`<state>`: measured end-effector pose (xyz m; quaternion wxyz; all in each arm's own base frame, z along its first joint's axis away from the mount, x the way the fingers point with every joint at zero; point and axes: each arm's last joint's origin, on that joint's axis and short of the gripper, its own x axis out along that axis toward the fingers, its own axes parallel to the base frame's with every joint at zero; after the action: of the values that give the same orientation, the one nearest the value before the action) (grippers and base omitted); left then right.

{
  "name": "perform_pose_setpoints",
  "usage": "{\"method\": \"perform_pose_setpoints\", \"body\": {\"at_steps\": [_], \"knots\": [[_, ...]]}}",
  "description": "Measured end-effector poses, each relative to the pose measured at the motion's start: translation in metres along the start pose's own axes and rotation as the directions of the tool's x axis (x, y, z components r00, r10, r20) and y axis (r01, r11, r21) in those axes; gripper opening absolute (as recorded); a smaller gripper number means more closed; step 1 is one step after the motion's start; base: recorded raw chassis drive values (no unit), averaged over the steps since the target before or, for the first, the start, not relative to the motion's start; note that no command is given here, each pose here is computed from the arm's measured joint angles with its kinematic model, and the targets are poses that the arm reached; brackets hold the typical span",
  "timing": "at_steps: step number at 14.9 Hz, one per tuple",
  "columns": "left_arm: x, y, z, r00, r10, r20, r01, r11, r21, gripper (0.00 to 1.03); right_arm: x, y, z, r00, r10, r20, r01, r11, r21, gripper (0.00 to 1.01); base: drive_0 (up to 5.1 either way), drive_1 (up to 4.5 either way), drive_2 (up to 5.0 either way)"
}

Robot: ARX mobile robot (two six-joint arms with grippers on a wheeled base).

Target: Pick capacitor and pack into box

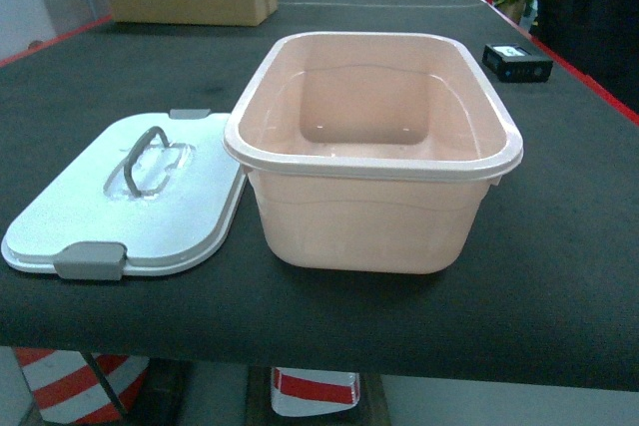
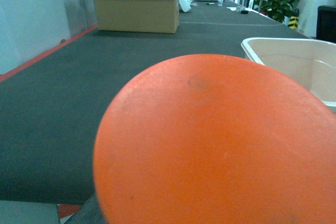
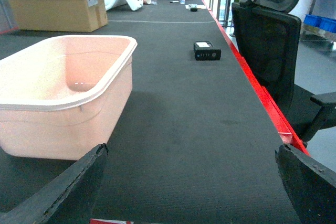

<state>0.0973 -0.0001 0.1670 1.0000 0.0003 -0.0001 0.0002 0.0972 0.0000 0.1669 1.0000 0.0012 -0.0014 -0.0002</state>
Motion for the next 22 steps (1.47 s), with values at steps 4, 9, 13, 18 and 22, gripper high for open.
{"method": "perform_pose_setpoints", "body": {"at_steps": [4, 9, 13, 18, 22], "knots": [[0.0, 0.0, 0.0, 1.0, -0.001, 0.0, 0.001, 1.0, 0.0, 0.44, 0.0, 0.0, 0.0, 1.0, 0.0, 0.0, 0.0, 1.0, 0.0, 0.98, 0.0, 0.0, 0.0], [0.0, 0.0, 0.0, 1.0, -0.001, 0.0, 0.001, 1.0, 0.0, 0.44, 0.0, 0.0, 0.0, 1.0, 0.0, 0.0, 0.0, 1.0, 0.0, 0.98, 0.0, 0.0, 0.0], [0.0, 0.0, 0.0, 1.0, -0.001, 0.0, 0.001, 1.0, 0.0, 0.44, 0.0, 0.0, 0.0, 1.0, 0.0, 0.0, 0.0, 1.0, 0.0, 0.98, 0.0, 0.0, 0.0], [0.035, -0.021, 0.031, 0.995, 0.025, 0.099, -0.024, 0.9996, -0.014, 0.44, 0.0, 0.0, 0.0, 1.0, 0.0, 0.0, 0.0, 1.0, 0.0, 0.98, 0.0, 0.0, 0.0], [0.119, -0.082, 0.102, 0.943, -0.158, 0.293, 0.169, 0.9855, -0.013, 0.44, 0.0, 0.0, 0.0, 1.0, 0.0, 0.0, 0.0, 1.0, 0.0, 0.98, 0.0, 0.0, 0.0]]}}
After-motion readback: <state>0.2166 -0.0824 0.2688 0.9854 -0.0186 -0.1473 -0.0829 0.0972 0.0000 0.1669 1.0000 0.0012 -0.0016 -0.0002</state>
